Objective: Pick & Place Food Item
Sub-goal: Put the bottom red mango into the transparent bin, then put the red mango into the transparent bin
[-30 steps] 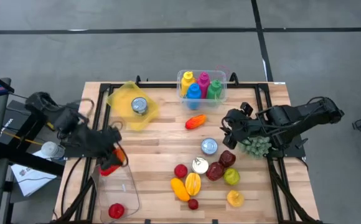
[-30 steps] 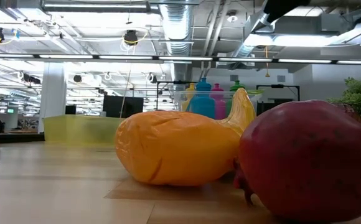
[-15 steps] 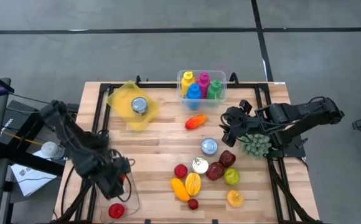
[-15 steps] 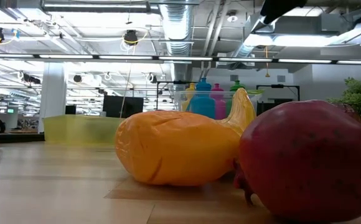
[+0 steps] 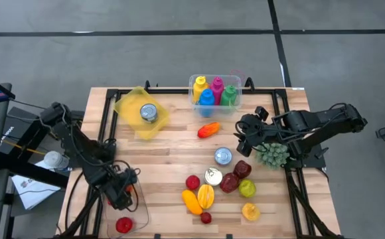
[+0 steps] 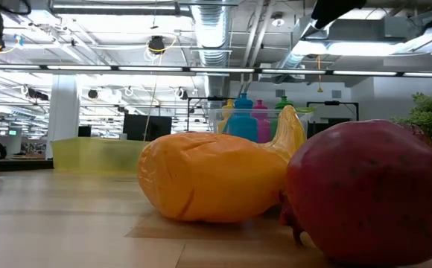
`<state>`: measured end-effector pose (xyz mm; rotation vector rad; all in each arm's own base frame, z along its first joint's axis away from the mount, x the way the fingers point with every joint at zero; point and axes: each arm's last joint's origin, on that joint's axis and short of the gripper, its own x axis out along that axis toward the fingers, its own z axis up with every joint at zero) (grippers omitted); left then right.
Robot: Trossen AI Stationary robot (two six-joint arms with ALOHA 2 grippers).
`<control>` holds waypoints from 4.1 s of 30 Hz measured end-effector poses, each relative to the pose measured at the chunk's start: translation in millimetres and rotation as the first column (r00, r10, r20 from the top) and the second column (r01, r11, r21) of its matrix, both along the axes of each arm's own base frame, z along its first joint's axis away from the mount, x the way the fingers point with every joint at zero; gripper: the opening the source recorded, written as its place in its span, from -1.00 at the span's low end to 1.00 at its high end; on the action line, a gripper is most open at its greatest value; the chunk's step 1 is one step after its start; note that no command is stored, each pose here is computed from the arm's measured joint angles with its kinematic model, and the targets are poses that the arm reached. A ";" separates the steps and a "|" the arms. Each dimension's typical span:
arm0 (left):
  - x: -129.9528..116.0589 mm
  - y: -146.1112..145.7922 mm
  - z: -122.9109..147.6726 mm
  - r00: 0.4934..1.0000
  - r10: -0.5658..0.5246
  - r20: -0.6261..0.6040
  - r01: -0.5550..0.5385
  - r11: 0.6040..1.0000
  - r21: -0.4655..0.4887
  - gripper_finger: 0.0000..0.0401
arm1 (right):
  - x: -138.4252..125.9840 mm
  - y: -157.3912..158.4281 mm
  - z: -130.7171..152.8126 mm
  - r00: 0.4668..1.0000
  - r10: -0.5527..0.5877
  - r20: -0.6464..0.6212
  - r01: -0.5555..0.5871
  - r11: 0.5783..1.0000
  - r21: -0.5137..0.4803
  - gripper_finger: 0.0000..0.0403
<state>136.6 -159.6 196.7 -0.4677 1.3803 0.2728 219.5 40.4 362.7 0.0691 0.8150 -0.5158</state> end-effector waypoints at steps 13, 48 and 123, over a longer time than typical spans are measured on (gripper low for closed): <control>-18.2 21.9 -30.6 0.998 -0.063 0.007 0.063 0.998 0.008 0.18 | 0.0 0.1 0.0 1.000 -0.003 0.003 0.003 1.000 0.003 0.02; -28.7 43.1 54.0 0.985 0.061 0.164 0.038 0.843 -0.537 0.49 | 9.8 -11.3 4.4 0.995 0.096 0.015 -0.095 0.995 -0.027 0.02; 116.0 128.0 108.7 0.169 -0.057 0.984 -0.381 0.917 0.118 0.49 | 78.5 -55.4 45.8 0.679 0.403 0.614 -0.456 0.887 -0.077 0.14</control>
